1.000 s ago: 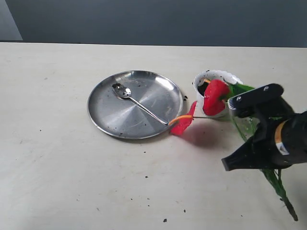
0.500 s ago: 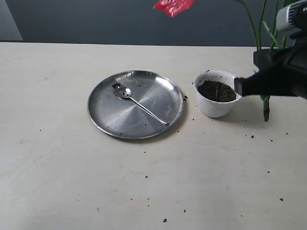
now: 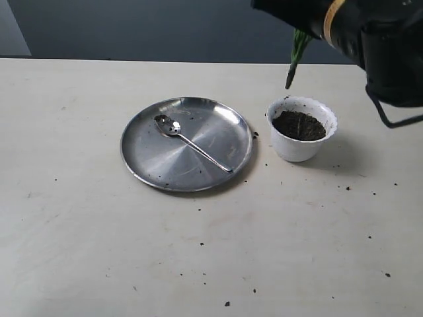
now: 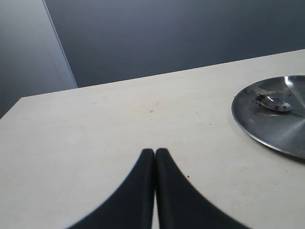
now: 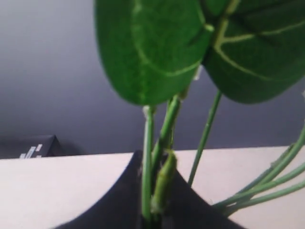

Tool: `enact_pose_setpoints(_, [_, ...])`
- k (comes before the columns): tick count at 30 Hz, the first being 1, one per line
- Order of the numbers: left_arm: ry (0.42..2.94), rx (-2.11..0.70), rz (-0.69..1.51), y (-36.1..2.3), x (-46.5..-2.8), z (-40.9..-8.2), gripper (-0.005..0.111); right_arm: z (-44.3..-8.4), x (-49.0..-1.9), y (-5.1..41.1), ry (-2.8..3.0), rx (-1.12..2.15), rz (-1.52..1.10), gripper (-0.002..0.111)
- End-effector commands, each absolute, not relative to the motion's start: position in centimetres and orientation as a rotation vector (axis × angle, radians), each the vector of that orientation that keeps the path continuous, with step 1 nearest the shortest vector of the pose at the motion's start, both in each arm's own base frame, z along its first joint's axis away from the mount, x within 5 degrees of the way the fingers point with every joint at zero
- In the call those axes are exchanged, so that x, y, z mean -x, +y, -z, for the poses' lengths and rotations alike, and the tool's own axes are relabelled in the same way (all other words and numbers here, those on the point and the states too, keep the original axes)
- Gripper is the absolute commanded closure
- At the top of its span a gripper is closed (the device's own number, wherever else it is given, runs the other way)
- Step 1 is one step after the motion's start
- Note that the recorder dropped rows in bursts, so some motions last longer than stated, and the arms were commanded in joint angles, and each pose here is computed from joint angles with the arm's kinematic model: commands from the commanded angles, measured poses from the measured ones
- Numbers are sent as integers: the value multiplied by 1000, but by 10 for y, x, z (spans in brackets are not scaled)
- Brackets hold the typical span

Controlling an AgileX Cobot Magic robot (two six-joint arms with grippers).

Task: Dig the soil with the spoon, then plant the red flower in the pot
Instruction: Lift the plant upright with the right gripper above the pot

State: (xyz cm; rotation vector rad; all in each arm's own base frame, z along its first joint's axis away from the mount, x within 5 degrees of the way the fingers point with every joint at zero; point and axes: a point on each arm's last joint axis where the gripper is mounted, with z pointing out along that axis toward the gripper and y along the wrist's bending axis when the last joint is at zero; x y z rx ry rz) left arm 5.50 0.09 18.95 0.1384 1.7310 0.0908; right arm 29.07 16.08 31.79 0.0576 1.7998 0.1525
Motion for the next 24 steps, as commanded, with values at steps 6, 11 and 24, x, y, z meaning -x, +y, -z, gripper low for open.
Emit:
enact_pose_setpoints(6, [1727, -138, -84, 1, -55, -191, 105, -346, -297, 166, 1714, 124, -28, 109])
enact_pose_setpoints(11, [1727, -138, -84, 1, -55, -191, 105, -344, -297, 171, 1727, 182, -68, 109])
enact_pose_setpoints(24, [1727, -138, -84, 1, -55, -191, 105, -354, -304, 184, 1745, 422, -313, 109])
